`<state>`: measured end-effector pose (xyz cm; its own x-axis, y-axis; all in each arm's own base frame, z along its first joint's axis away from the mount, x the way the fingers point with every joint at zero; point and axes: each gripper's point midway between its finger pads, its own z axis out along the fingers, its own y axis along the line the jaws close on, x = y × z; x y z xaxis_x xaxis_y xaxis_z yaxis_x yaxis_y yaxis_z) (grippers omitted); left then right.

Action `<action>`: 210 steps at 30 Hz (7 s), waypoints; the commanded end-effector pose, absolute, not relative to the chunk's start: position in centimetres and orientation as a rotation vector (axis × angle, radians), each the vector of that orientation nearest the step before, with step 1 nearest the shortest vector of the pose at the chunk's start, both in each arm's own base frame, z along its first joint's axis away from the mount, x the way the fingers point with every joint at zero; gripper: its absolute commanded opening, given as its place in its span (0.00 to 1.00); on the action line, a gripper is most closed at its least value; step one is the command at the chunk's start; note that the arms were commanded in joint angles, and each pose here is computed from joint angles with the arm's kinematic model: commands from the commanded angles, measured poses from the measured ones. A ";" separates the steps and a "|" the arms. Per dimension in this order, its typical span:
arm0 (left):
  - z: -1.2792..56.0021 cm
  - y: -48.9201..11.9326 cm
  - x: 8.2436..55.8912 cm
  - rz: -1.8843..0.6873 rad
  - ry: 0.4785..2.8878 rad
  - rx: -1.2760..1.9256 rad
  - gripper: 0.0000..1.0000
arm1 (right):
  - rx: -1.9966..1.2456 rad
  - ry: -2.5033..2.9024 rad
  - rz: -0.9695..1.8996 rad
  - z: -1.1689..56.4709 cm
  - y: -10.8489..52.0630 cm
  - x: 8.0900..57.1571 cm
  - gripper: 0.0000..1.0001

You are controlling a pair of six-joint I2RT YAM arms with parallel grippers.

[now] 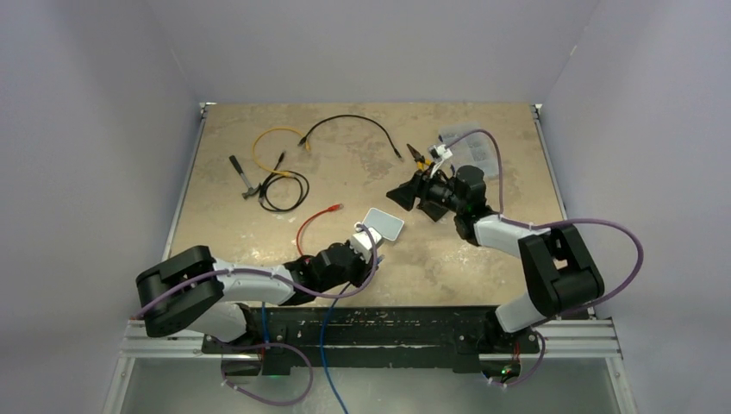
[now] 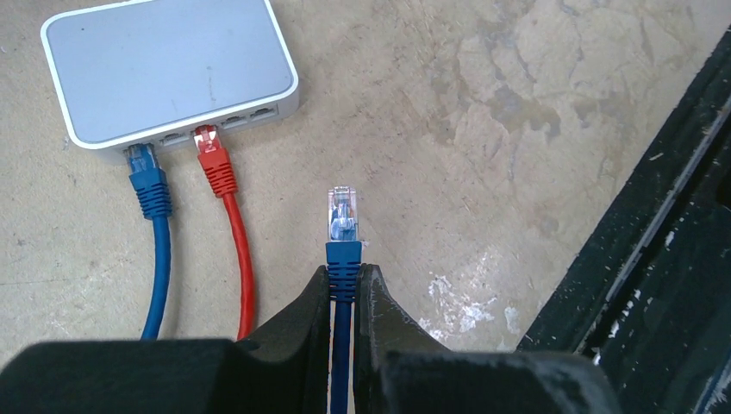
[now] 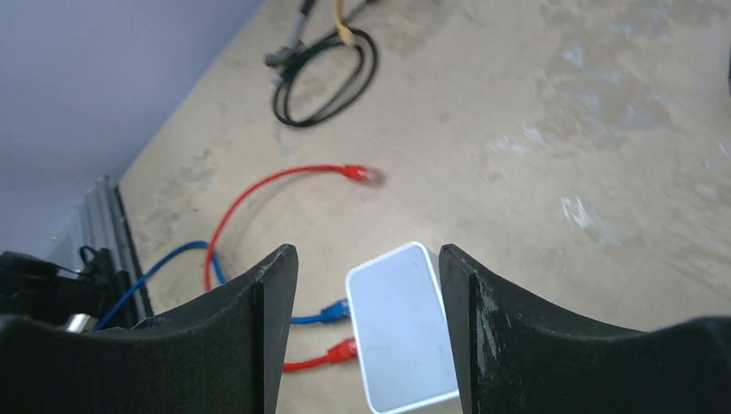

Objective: Insert the plug into the switch port
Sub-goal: Insert the connector into the switch port.

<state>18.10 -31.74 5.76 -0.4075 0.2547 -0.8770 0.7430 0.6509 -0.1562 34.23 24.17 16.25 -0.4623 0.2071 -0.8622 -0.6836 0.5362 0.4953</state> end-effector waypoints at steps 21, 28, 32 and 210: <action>3.9 -31.9 20.7 -0.313 1.917 0.642 0.00 | -0.352 2.161 0.995 4.4 23.1 33.6 0.63; 3.5 -31.2 20.7 -0.247 1.918 0.699 0.00 | -0.449 2.153 1.076 4.7 25.0 31.2 0.57; 3.3 -30.8 20.7 -0.219 1.927 0.722 0.00 | -0.511 2.162 1.119 4.3 25.8 30.3 0.44; 1.1 -31.4 22.8 -0.381 2.225 0.639 0.00 | -0.628 2.138 1.017 1.8 27.4 33.6 0.43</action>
<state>23.19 -31.02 1.96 -0.5499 0.3167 -0.7729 0.5425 0.8390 -0.0422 32.81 27.43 2.96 -0.6764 -0.0990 -0.7299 -0.6456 0.5566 0.5228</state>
